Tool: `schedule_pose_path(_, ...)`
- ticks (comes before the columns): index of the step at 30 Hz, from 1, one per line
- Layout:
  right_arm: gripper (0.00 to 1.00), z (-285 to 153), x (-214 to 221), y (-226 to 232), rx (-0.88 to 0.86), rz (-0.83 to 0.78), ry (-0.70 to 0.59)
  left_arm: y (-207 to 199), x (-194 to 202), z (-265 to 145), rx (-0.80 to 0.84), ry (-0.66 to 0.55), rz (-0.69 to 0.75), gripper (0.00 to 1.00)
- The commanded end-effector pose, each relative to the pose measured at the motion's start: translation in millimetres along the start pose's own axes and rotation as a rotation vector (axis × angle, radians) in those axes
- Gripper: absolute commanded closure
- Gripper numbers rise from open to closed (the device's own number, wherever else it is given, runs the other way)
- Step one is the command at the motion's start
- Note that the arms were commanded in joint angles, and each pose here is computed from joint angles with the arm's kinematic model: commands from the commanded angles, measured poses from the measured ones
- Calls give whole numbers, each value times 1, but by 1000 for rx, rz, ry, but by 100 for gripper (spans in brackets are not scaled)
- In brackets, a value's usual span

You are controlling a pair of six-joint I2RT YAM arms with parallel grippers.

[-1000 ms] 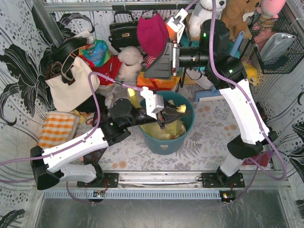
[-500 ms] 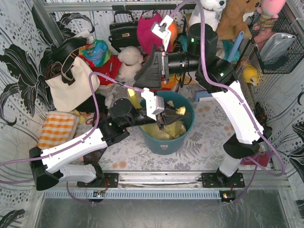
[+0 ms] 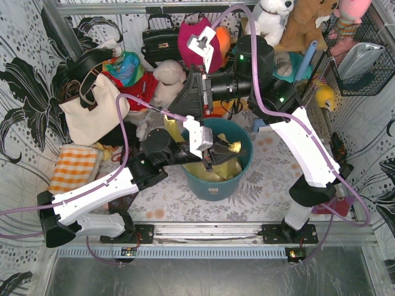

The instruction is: Tie the trash bag

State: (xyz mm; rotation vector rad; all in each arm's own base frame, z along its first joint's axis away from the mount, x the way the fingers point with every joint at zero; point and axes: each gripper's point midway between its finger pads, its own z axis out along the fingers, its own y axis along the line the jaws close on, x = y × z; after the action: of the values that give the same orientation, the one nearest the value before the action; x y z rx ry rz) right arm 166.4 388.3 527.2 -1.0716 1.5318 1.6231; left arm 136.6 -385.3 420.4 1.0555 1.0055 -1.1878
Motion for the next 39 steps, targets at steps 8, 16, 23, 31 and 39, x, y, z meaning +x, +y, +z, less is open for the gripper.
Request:
schedule_pose_path(8, 100, -5, -11, -2, 86, -23, -62, -3, -44, -7, -9, -128, 42, 100)
schedule_pose_path(16, 100, -30, -24, -8, 272, 43, -200, 3, -54, -25, -100, -187, 34, 100)
schedule_pose_path(23, 100, -62, -17, -10, 417, 90, -293, 15, -57, -37, -195, -231, 20, 100)
schedule_pose_path(31, 100, -89, -2, -16, 525, 149, -375, 27, -70, -56, -303, -324, 23, 100)
schedule_pose_path(39, 100, -116, 22, -37, 644, 235, -500, 33, -84, -65, -356, -395, 3, 100)
